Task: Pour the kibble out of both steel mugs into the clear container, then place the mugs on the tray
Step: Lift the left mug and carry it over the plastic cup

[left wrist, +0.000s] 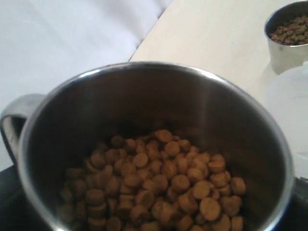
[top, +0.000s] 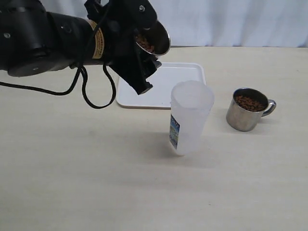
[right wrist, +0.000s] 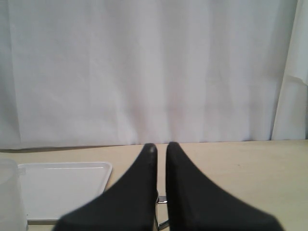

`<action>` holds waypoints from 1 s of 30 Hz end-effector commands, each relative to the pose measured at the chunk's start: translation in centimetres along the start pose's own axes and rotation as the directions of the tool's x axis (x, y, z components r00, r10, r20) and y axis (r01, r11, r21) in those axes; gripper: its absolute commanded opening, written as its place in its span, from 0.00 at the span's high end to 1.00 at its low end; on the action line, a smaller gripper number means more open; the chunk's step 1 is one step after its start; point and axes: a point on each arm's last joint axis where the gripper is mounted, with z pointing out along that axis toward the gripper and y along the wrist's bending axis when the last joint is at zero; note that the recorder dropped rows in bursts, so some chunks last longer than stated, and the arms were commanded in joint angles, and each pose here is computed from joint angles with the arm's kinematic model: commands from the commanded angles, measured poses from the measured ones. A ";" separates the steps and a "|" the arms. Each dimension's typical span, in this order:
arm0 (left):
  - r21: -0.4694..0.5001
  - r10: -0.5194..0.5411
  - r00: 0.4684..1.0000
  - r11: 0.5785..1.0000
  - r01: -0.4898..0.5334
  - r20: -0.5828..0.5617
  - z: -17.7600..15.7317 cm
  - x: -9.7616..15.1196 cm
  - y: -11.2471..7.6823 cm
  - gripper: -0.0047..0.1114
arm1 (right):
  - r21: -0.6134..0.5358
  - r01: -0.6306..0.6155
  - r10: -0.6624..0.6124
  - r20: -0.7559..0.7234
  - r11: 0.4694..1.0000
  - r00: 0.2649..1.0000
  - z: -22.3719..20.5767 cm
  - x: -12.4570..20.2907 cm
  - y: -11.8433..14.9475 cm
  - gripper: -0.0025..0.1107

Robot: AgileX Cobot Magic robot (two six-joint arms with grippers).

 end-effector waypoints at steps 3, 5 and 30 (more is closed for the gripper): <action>0.022 0.131 0.991 0.991 -0.132 0.036 -0.2 -1.5 -1.7 0.96 | 0.004 0.006 -0.006 0.009 1.000 1.000 0.0 0.0 0.0 0.93; 0.029 0.171 0.984 0.985 -0.172 0.045 -0.4 -1.9 -2.3 0.96 | 0.004 0.006 -0.006 0.009 1.000 1.000 0.0 0.0 0.0 0.93; 0.001 0.326 0.941 0.945 -0.327 -0.090 2.5 -3.4 -4.1 0.96 | 0.004 0.006 -0.006 0.009 1.000 1.000 0.0 0.0 0.0 0.93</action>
